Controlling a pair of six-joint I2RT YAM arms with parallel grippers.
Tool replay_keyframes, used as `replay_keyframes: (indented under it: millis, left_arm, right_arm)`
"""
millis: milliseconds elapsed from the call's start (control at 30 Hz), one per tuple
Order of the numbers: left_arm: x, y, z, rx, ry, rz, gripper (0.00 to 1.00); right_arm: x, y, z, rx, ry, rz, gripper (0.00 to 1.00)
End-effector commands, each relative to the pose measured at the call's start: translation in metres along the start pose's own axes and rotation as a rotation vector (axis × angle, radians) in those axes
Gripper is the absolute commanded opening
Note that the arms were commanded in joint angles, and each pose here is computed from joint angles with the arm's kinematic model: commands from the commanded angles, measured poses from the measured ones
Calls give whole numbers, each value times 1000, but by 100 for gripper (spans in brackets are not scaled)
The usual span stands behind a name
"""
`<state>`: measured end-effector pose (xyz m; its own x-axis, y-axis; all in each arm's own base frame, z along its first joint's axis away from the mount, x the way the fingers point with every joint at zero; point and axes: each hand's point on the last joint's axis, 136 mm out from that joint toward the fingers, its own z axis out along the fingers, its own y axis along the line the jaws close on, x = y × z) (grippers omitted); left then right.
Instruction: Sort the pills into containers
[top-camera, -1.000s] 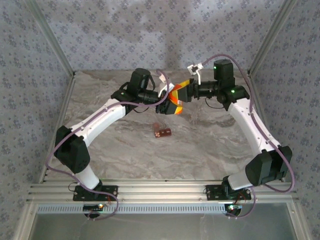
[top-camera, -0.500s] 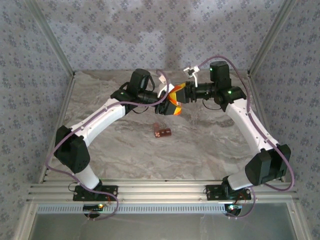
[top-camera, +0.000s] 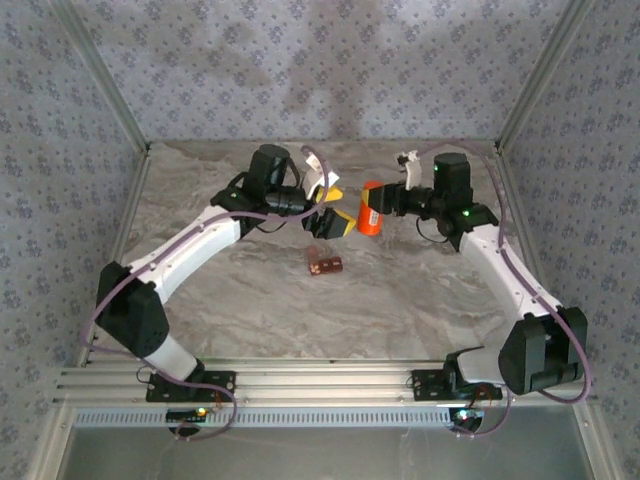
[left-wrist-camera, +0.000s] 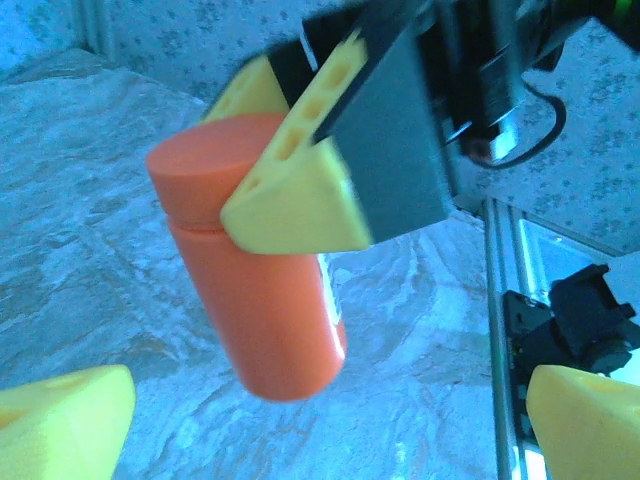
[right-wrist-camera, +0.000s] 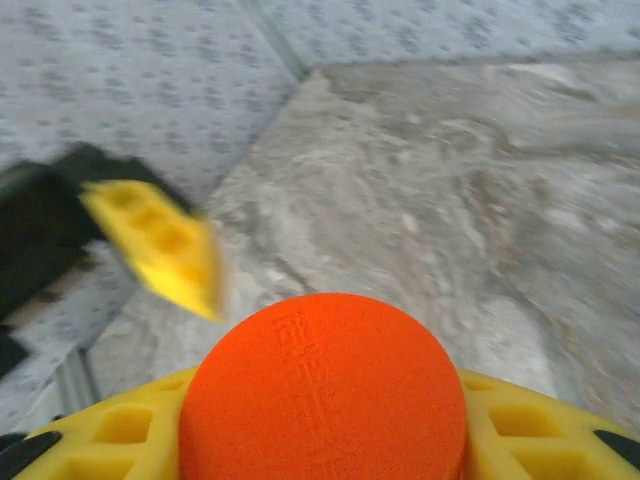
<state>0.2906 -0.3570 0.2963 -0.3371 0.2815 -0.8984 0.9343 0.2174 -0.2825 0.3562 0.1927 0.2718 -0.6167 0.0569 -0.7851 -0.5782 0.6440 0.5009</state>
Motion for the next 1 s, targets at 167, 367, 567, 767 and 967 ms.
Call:
replay_keyframes:
  millis: [167, 367, 567, 767, 967]
  left_arm:
    - [-11, 35, -39, -322, -131, 48, 100]
    - [-7, 75, -72, -599, -220, -25, 100]
    - [2, 109, -101, -811, -249, -148, 100]
    - [21, 125, -110, -892, -203, -216, 100]
    - [27, 128, -111, -906, -190, -219, 100]
  right_arm:
    - [13, -67, -5, 332, -229, -48, 39]
    - [40, -106, -8, 545, -322, -68, 40]
    - [61, -137, -5, 720, -374, -58, 39]
    - [81, -153, 4, 816, -380, -54, 40]
    - [98, -159, 6, 845, -365, -34, 52]
